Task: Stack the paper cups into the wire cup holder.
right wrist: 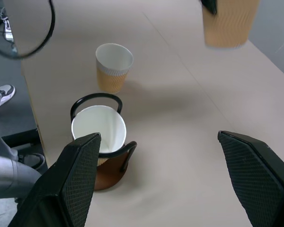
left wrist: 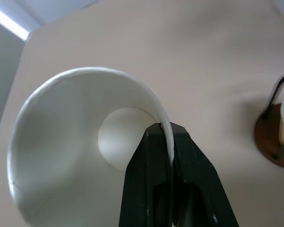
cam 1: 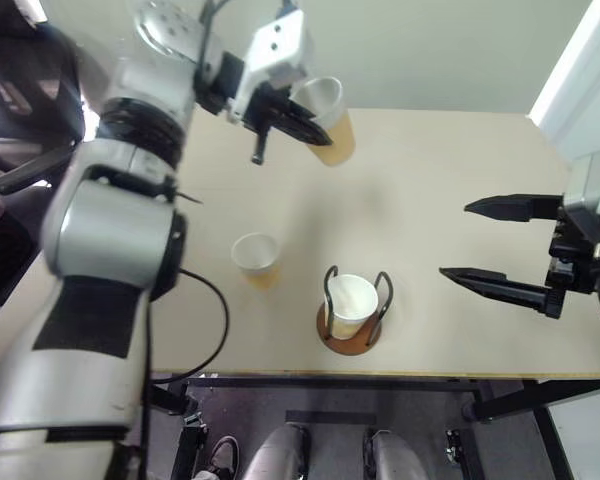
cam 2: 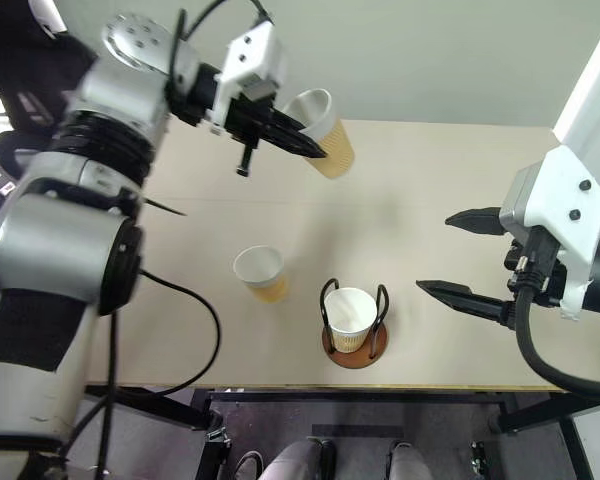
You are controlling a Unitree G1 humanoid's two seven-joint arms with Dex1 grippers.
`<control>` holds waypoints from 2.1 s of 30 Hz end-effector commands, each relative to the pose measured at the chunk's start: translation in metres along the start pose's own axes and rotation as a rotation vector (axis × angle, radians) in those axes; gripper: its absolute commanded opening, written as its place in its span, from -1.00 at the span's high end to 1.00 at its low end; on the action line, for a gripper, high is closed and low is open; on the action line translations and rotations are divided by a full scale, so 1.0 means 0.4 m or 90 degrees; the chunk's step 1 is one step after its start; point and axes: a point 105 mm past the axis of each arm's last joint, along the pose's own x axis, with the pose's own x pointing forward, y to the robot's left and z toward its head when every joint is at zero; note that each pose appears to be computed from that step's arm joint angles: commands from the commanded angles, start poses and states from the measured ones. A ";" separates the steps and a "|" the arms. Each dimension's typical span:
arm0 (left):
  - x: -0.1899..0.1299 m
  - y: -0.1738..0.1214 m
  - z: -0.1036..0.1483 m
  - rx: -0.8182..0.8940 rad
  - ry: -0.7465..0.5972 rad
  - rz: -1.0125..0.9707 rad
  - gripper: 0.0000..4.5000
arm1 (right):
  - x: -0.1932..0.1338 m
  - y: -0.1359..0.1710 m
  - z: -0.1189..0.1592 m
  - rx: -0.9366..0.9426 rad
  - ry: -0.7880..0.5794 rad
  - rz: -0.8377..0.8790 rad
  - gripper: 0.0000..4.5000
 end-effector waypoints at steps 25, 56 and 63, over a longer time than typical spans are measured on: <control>0.142 -0.208 0.051 0.027 -0.013 -0.381 0.99 | -0.031 0.077 0.087 -0.059 -0.075 -0.007 -0.82; 0.231 -0.261 0.034 0.064 -0.005 -0.481 0.99 | -0.041 0.106 0.099 -0.038 -0.049 -0.061 -0.82; 0.224 -0.261 0.021 0.085 0.021 -0.485 0.99 | -0.041 0.105 0.098 -0.038 -0.047 -0.064 -0.82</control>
